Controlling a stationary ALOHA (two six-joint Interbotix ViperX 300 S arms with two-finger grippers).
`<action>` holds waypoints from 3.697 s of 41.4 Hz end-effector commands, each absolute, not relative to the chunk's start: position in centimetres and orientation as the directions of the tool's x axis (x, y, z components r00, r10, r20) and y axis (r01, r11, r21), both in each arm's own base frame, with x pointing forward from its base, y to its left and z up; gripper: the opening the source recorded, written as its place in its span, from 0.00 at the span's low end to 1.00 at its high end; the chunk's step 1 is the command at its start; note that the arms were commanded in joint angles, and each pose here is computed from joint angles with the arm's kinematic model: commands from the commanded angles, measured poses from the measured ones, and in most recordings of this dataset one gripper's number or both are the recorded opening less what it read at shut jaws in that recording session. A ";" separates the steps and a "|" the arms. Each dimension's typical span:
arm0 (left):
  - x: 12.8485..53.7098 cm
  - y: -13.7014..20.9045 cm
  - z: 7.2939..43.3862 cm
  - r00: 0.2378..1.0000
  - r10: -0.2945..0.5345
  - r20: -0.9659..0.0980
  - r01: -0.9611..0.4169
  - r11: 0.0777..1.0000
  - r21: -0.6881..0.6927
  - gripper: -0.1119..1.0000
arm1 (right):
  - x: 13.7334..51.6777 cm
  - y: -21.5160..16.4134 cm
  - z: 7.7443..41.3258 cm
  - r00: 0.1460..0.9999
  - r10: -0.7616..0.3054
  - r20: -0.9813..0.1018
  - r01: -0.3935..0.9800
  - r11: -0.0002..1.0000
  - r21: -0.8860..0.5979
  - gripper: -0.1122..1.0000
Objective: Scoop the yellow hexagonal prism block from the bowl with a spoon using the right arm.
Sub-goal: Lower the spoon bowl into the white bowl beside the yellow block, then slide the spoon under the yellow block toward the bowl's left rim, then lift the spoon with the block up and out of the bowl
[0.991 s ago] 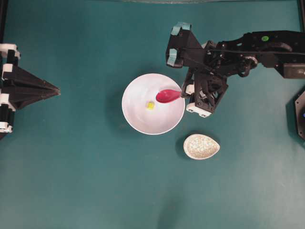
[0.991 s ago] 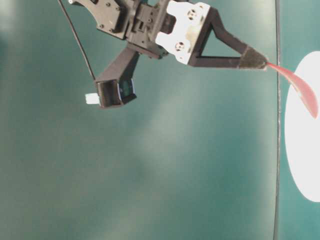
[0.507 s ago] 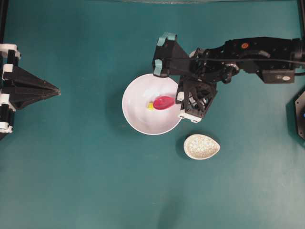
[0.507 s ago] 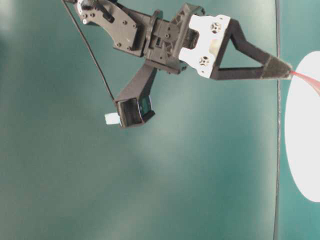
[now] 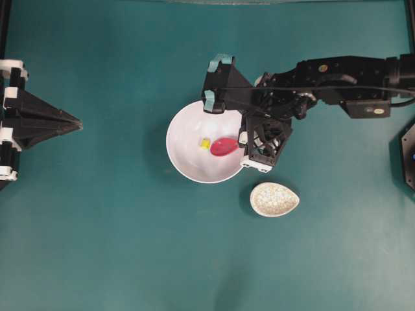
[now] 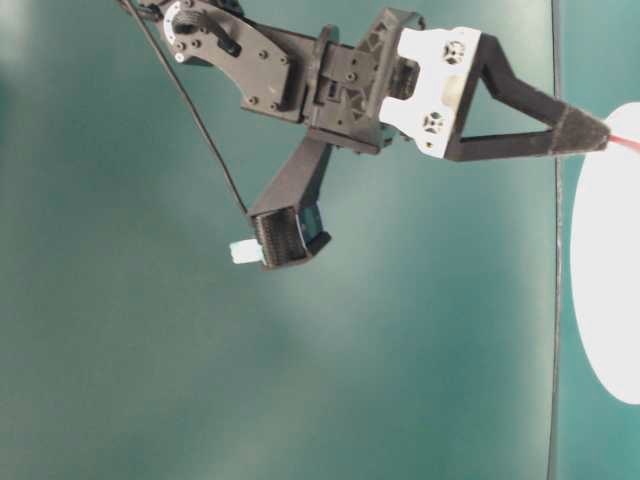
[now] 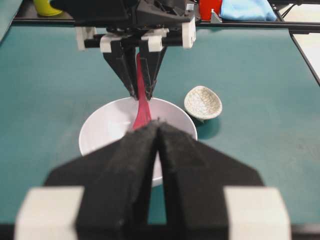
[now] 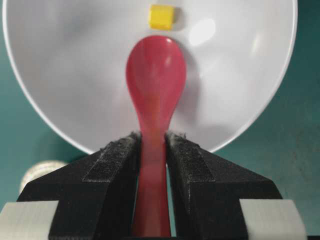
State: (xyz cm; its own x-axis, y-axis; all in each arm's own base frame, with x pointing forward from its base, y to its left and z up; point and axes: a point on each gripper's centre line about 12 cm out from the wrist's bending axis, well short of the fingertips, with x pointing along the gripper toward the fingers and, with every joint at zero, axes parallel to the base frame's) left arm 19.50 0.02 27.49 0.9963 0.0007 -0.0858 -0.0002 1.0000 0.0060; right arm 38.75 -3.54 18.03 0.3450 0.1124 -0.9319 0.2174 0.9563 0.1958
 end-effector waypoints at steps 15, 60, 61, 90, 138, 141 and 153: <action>19.8 0.0 28.4 0.998 0.002 -0.064 -0.001 1.000 0.011 0.15 | 41.0 -3.9 19.3 0.421 0.094 -0.902 0.201 0.960 0.194 0.32; 19.8 0.0 28.6 0.998 0.002 -0.060 -0.001 1.000 0.009 0.15 | 42.8 -4.4 23.2 0.586 0.048 -0.809 0.184 0.964 0.191 0.32; 19.8 0.0 28.6 0.998 0.002 -0.060 -0.001 1.000 0.009 0.15 | 42.7 -4.4 23.1 0.585 0.048 -0.810 0.184 0.964 0.191 0.32; 19.8 0.0 28.5 0.998 0.002 -0.064 -0.002 1.000 0.006 0.15 | 41.8 -4.3 25.9 0.643 0.038 -0.765 0.172 0.966 0.192 0.32; 19.7 0.0 28.5 0.998 0.002 -0.064 -0.002 1.000 0.003 0.15 | 34.9 -4.6 36.3 0.938 -0.107 -0.329 0.133 0.989 0.060 0.32; 19.7 0.0 28.5 0.998 0.002 -0.064 -0.002 1.000 0.001 0.15 | 34.2 -4.5 36.5 0.945 -0.109 -0.307 0.134 0.989 0.060 0.32; 19.7 0.0 28.6 0.998 0.002 -0.063 -0.002 1.000 0.003 0.15 | 33.2 -4.4 37.2 0.957 -0.113 -0.266 0.134 0.989 0.059 0.32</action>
State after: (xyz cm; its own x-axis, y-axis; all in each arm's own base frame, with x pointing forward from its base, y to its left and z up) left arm 19.49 0.02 27.42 0.9958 0.0008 -0.0919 -0.0006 1.0000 0.0014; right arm 33.51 -4.46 35.93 0.9452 -0.1114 -0.3068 0.1373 0.9884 0.0641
